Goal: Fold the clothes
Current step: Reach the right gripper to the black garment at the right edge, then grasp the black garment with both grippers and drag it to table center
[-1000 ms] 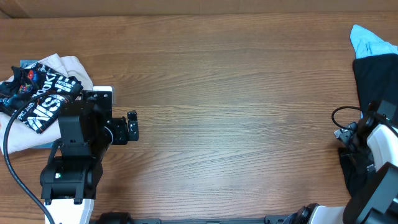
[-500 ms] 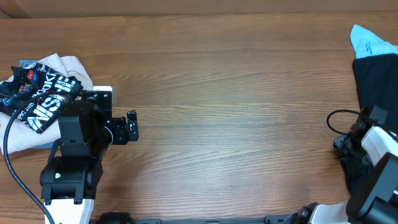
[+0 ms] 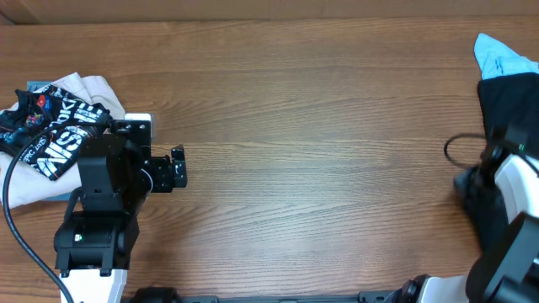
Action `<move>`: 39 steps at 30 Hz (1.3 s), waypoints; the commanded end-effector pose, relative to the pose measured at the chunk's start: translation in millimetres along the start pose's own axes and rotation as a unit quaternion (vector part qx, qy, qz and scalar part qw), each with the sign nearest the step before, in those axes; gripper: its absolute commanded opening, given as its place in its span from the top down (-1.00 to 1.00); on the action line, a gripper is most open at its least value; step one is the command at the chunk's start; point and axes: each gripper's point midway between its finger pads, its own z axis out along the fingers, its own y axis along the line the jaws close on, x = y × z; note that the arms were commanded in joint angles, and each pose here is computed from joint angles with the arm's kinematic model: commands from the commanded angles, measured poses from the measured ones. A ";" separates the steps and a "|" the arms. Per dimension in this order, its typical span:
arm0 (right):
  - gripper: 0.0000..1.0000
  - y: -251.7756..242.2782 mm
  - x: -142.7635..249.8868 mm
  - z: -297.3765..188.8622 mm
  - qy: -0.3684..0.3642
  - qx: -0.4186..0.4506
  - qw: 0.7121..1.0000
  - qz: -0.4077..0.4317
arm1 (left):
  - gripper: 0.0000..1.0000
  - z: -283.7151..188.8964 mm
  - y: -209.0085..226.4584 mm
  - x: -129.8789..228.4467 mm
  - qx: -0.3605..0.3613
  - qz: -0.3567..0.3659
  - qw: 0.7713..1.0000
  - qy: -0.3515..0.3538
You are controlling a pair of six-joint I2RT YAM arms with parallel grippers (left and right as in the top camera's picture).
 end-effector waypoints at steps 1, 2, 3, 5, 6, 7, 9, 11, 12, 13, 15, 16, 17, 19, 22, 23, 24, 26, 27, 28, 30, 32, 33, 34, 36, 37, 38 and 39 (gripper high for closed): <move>0.92 52.0 -38.2 -94.1 -0.108 -0.104 0.986 -0.077 | -0.94 -6.5 -4.7 -12.0 0.010 -0.002 1.000 -0.017; 0.92 73.9 -35.7 -122.5 -0.125 -0.142 0.975 -0.115 | -0.93 -6.5 -4.7 -12.2 0.010 -0.002 1.000 -0.017; 0.92 92.7 -29.3 -144.8 -0.136 -0.172 0.965 -0.144 | -0.93 -6.5 -4.7 -12.9 0.010 -0.002 1.000 -0.019; 0.92 120.5 -11.9 -174.0 -0.148 -0.209 0.949 -0.185 | -0.93 -6.5 -4.7 -13.8 0.010 -0.002 1.000 -0.020; 0.92 142.7 9.1 -190.3 -0.152 -0.236 0.934 -0.222 | -0.93 -6.5 -4.7 -13.7 0.010 -0.002 1.000 -0.020; 0.92 151.8 19.1 -195.3 -0.152 -0.247 0.927 -0.237 | -0.93 -6.5 -4.7 -13.7 0.010 -0.002 1.000 -0.020; 0.92 191.4 67.8 -208.1 -0.155 -0.278 0.894 -0.316 | -0.93 -6.5 -4.7 -13.7 0.010 -0.002 1.000 -0.020; 0.92 214.8 98.9 -210.5 -0.152 -0.292 0.875 -0.357 | -0.94 -6.5 -4.7 -13.8 0.010 -0.002 1.000 -0.020; 0.92 223.9 110.3 -210.2 -0.150 -0.296 0.867 -0.370 | -0.94 -6.5 -4.7 -13.8 0.010 -0.002 1.000 -0.020; 0.92 239.0 126.5 -209.8 -0.151 -0.305 0.856 -0.388 | -0.94 -6.5 -4.7 -13.8 0.010 -0.002 1.000 -0.020; 0.92 260.6 145.1 -211.3 -0.157 -0.323 0.841 -0.405 | -0.94 -6.5 -4.7 -13.8 0.010 -0.002 1.000 -0.020; 0.92 270.8 152.1 -212.8 -0.162 -0.333 0.834 -0.410 | -0.95 -6.5 -4.7 -13.8 0.010 -0.002 1.000 -0.020; 0.92 280.0 157.6 -214.8 -0.167 -0.343 0.827 -0.412 | -0.97 -6.5 -4.7 -13.8 0.010 -0.002 1.000 -0.020; 0.92 308.1 168.5 -227.1 -0.190 -0.383 0.806 -0.409 | -0.99 -6.5 -4.7 -13.8 0.010 -0.002 1.000 -0.020; 0.92 344.5 179.2 -262.2 -0.217 -0.470 0.760 -0.393 | -0.99 -6.1 -4.7 -13.6 0.010 -0.002 1.000 -0.020; 0.92 358.6 182.0 -288.6 -0.231 -0.523 0.727 -0.381 | -0.99 -5.8 -4.6 -13.5 0.010 -0.002 1.000 -0.019; 0.92 363.3 182.1 -301.9 -0.239 -0.545 0.711 -0.375 | -0.99 -5.7 -4.6 -13.4 0.010 -0.002 1.000 -0.019; 0.82 369.0 178.9 -322.6 -0.258 -0.575 0.688 -0.360 | -1.00 -5.4 -4.6 -14.0 0.010 -0.002 1.000 -0.020; 0.70 369.3 178.6 -324.1 -0.259 -0.577 0.686 -0.359 | -1.00 -5.4 -4.7 -14.8 0.010 -0.002 1.000 -0.021; 0.63 368.8 179.1 -322.0 -0.257 -0.574 0.688 -0.361 | -1.00 -5.5 -4.8 -15.6 0.010 -0.002 1.000 -0.023; -0.09 362.3 182.1 -298.6 -0.246 -0.537 0.703 -0.395 | -1.00 -5.6 -4.9 -18.1 0.011 -0.002 1.000 -0.028; -1.00 353.4 172.4 -276.6 -0.251 -0.490 0.724 -0.416 | -1.00 -5.9 -9.0 -22.1 0.023 -0.001 0.999 -0.036; -1.00 347.0 160.8 -267.0 -0.259 -0.462 0.741 -0.412 | -1.00 -5.4 -12.4 -24.2 0.032 0.000 0.999 -0.039; -1.00 338.8 146.2 -260.1 -0.271 -0.434 0.760 -0.402 | -1.00 -4.7 -16.1 -26.5 0.043 0.000 0.998 -0.043; -1.00 314.4 110.6 -257.5 -0.296 -0.387 0.790 -0.373 | -1.00 0.9 -22.5 -29.3 0.061 0.001 0.997 -0.043; -1.00 298.8 92.4 -258.6 -0.305 -0.367 0.803 -0.357 | -1.00 7.6 -29.8 -28.9 0.082 -0.006 0.996 -0.035; -1.00 286.1 79.3 -259.6 -0.308 -0.355 0.813 -0.343 | -1.00 12.9 -36.3 -27.9 0.098 -0.009 0.995 -0.027; -1.00 276.4 70.7 -260.9 -0.309 -0.350 0.818 -0.335 | -1.00 17.4 -41.8 -26.9 0.110 -0.008 0.994 -0.021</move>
